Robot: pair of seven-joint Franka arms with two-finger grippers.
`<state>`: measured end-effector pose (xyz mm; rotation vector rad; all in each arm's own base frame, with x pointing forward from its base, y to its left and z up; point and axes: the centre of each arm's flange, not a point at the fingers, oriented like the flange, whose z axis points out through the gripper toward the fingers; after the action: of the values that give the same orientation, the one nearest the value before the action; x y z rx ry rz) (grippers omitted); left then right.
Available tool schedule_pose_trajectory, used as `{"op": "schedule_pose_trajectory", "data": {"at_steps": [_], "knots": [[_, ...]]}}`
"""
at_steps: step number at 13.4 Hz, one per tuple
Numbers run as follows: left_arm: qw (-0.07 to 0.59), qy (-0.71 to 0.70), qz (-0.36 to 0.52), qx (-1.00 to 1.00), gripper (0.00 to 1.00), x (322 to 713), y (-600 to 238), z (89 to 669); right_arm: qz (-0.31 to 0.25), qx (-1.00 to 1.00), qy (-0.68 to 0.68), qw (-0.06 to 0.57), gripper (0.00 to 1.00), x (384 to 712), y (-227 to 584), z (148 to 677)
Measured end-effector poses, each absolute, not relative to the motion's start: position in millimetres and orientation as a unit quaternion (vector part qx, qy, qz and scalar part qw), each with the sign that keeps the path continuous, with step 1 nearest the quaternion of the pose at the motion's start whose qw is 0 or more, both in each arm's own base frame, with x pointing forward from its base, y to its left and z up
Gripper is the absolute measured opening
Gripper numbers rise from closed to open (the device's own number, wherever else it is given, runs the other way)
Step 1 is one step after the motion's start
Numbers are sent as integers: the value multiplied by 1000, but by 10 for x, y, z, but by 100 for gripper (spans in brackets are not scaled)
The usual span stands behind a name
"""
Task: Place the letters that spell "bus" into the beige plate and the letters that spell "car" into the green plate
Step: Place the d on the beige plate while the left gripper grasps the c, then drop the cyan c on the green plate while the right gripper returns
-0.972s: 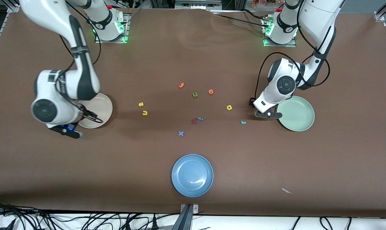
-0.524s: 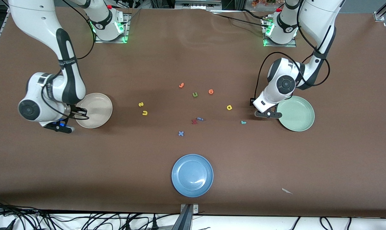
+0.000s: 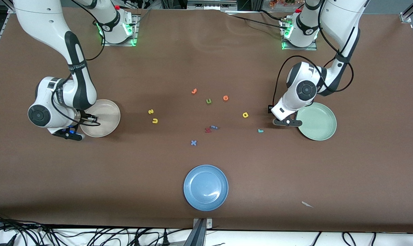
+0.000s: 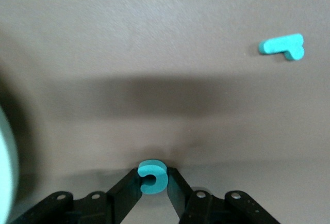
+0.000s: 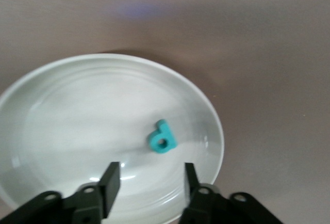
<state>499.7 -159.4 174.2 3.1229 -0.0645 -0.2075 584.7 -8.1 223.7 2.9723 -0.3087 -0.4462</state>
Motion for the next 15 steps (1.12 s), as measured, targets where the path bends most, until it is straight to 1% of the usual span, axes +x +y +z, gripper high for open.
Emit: {"op": "schedule_pose_trajectory", "data": {"at_steps": [1, 2, 3, 4, 6, 7, 10, 11, 13, 14, 15], "knots": [[6, -16, -65, 998, 30, 5042, -1532, 1852, -143, 983, -101, 56, 74, 5894, 31, 2366], [6, -14, -62, 998, 30, 5093, -1457, 2010, -140, 984, -97, 51, 86, 5949, 212, 2525], [7, -14, -57, 998, 30, 5149, -1353, 2204, -135, 986, -89, 45, 96, 6011, 444, 2709], [8, -20, -49, 999, 30, 5195, -1232, 2394, -128, 988, -75, 39, 100, 6068, 704, 2884], [12, -51, -31, 998, 30, 5274, -916, 2701, -112, 993, -40, 24, 100, 6109, 1254, 3112], [13, -69, -26, 997, 30, 5302, -750, 2760, -109, 994, -18, 17, 100, 6079, 1531, 3129], [15, -84, -34, 996, 30, 5304, -404, 2672, -93, 995, 31, -1, 100, 5962, 2171, 3016], [15, -84, -38, 996, 37, 5294, -393, 2630, -91, 995, 41, -4, 100, 5929, 2302, 2911], [16, -86, -42, 995, 59, 5286, -410, 2582, -92, 994, 56, -4, 100, 5849, 2485, 2584], [16, -86, -43, 995, 66, 5285, -415, 2577, -89, 994, 62, -4, 100, 5801, 2565, 2425], [16, -87, -42, 995, 66, 5285, -429, 2577, -85, 994, 68, -3, 99, 5752, 2629, 2282]]}}
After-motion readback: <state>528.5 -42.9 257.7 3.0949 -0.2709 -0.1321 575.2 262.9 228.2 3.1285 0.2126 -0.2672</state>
